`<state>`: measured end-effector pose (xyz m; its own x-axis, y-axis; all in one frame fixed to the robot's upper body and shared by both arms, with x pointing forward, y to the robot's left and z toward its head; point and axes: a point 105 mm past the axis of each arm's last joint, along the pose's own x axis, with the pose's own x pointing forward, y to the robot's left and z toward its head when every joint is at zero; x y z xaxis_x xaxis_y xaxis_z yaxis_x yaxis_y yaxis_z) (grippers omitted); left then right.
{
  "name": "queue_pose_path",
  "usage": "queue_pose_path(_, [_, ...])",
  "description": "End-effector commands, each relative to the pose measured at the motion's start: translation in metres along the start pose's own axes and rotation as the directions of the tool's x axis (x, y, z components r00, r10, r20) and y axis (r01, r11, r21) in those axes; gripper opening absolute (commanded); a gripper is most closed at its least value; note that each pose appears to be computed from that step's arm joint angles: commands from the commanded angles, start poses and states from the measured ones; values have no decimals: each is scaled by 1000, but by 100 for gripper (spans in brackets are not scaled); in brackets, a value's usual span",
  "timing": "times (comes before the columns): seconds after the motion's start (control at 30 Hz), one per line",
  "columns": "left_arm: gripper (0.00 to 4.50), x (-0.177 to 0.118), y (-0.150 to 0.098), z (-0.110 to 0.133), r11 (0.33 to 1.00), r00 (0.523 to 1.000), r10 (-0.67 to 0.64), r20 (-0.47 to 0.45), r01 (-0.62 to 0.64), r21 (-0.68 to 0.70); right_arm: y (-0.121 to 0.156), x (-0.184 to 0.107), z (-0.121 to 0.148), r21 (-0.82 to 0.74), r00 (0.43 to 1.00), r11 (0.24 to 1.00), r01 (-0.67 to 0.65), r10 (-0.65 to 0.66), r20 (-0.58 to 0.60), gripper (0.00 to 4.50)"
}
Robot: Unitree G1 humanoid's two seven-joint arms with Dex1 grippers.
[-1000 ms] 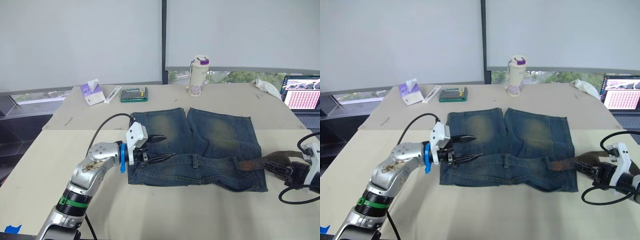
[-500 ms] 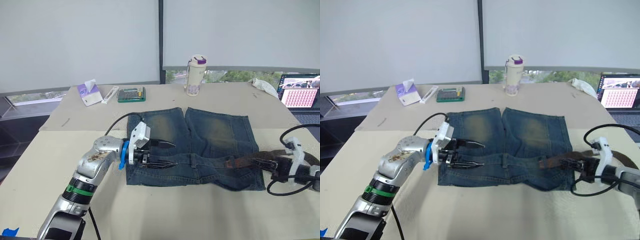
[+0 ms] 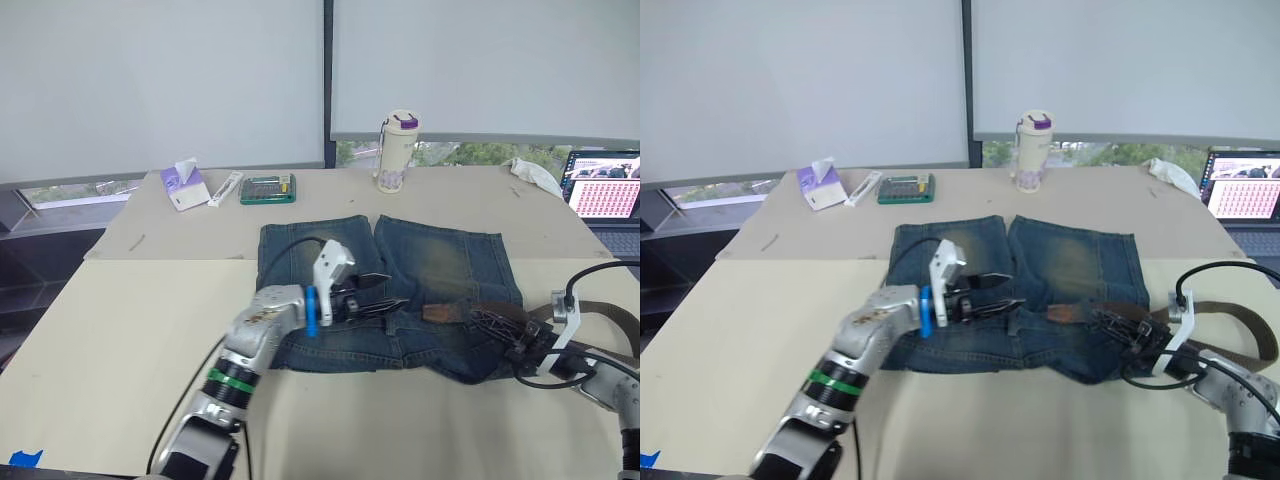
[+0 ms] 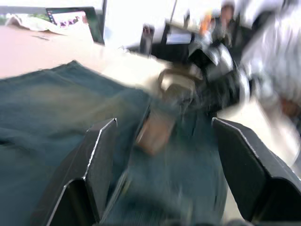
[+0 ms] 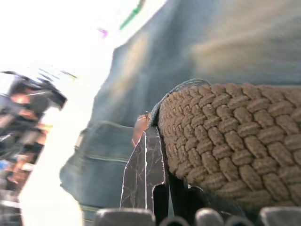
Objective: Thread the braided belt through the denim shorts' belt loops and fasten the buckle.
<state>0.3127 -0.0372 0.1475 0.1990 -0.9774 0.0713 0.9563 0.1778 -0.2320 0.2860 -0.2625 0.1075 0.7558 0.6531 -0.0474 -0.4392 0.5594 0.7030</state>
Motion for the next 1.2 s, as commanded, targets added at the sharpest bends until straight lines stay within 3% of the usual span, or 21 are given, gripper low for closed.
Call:
queue_pose_path(0.03, [342, 3, -3, 8, 1000, 1000, -15, 10, 16, -26, 15, -3, 14, -17, 996, 998, -68, 69, 59, 0])
queue_pose_path(0.27, [342, 37, 5, -7, 981, 999, 16, -32, -22, -192, 24, -6, 16, 1, 984, 990, -140, 139, 107, 0])
queue_pose_path(0.43, [342, 45, -10, -12, 965, 998, -65, -27, 56, -256, 27, -8, 13, -12, 982, 988, -156, 156, 102, 0])
queue_pose_path(0.53, [260, 49, -12, -15, 965, 997, -63, -36, 52, -257, 31, -8, 13, -12, 977, 983, -185, 185, 107, 0])
queue_pose_path(0.77, [21, 53, -16, -9, 957, 997, -77, 10, 77, -280, 40, -5, 3, -30, 973, 974, -226, 227, 50, 0])
queue_pose_path(0.9, [4, 50, -15, -10, 956, 998, -65, 11, 66, -285, 33, -3, 1, -64, 981, 981, -183, 186, 57, 0])
queue_pose_path(1.0, [0, 44, -17, -13, 958, 998, -70, -6, 66, -280, 24, -6, 3, -90, 990, 989, -120, 126, 66, 109])
queue_pose_path(1.2, [0, 5, -8, -19, 963, 998, -16, -53, 1, -270, 16, -42, 10, -131, 996, 990, -43, 53, 75, 309])
